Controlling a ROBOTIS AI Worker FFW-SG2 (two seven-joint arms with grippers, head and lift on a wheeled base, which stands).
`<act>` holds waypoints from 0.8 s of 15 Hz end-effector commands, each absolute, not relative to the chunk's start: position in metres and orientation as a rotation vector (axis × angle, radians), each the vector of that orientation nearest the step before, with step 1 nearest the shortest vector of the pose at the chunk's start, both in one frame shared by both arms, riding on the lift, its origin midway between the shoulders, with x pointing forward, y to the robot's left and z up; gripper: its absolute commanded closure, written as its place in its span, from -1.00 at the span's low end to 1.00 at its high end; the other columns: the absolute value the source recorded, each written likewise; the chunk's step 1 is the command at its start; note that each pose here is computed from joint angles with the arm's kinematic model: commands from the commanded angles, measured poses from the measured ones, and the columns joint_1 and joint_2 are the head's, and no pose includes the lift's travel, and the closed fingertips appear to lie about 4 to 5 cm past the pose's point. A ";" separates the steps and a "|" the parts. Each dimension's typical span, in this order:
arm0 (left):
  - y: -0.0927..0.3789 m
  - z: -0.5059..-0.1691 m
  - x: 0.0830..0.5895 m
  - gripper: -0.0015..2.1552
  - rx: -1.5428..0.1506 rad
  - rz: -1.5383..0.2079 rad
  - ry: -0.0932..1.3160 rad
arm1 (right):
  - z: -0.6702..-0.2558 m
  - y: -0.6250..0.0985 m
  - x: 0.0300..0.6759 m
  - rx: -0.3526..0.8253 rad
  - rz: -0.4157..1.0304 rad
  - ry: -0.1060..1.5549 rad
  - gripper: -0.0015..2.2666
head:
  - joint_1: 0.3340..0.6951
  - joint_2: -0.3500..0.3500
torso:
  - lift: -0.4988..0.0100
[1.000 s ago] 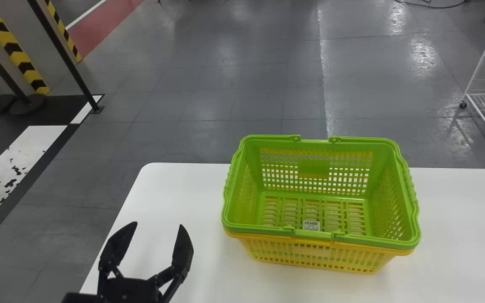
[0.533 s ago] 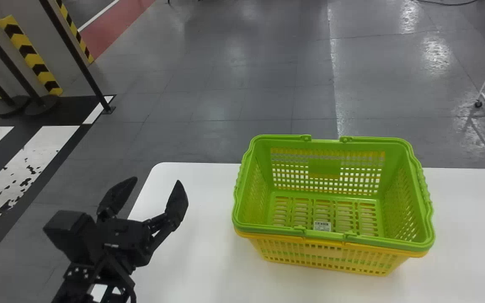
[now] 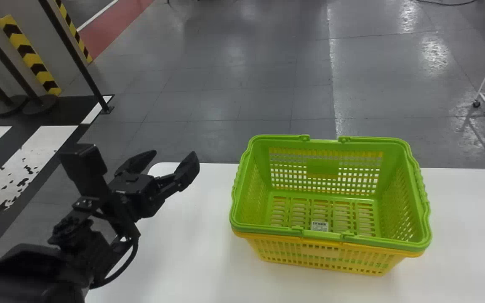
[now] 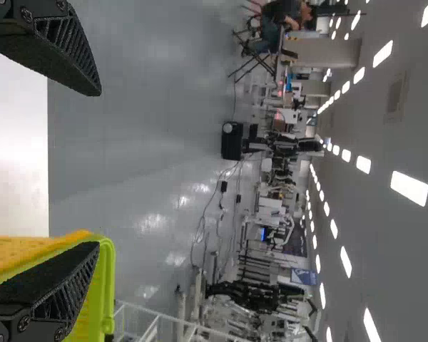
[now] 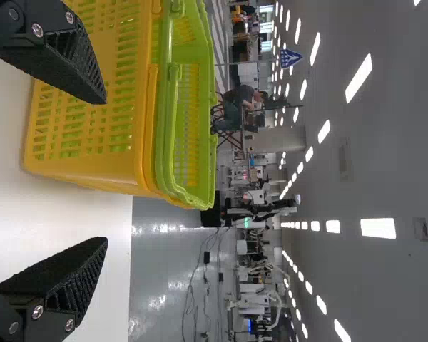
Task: Grasp handle with right gripper to insert into left gripper then lift and swing left to center
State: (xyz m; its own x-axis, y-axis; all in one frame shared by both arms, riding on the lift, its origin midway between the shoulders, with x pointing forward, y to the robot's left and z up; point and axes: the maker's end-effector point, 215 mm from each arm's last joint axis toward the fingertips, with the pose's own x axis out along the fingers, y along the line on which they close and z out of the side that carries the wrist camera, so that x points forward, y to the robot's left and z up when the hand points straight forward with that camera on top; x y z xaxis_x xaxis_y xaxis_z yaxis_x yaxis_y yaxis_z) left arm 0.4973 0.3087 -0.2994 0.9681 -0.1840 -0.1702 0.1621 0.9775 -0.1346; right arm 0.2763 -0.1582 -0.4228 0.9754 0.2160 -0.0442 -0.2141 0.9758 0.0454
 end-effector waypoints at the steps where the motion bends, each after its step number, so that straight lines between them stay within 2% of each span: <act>1: 0.305 -0.293 0.513 -0.97 -0.169 -0.214 0.202 | -0.422 -0.158 0.275 0.039 0.218 0.049 -0.89 | 1.00 0.63 | 0.60; 12: 0.258 -0.355 0.527 -1.00 -0.402 -0.451 0.611 | -0.422 -0.157 0.274 0.039 0.219 0.052 -0.89 | 1.00 0.43 | 0.60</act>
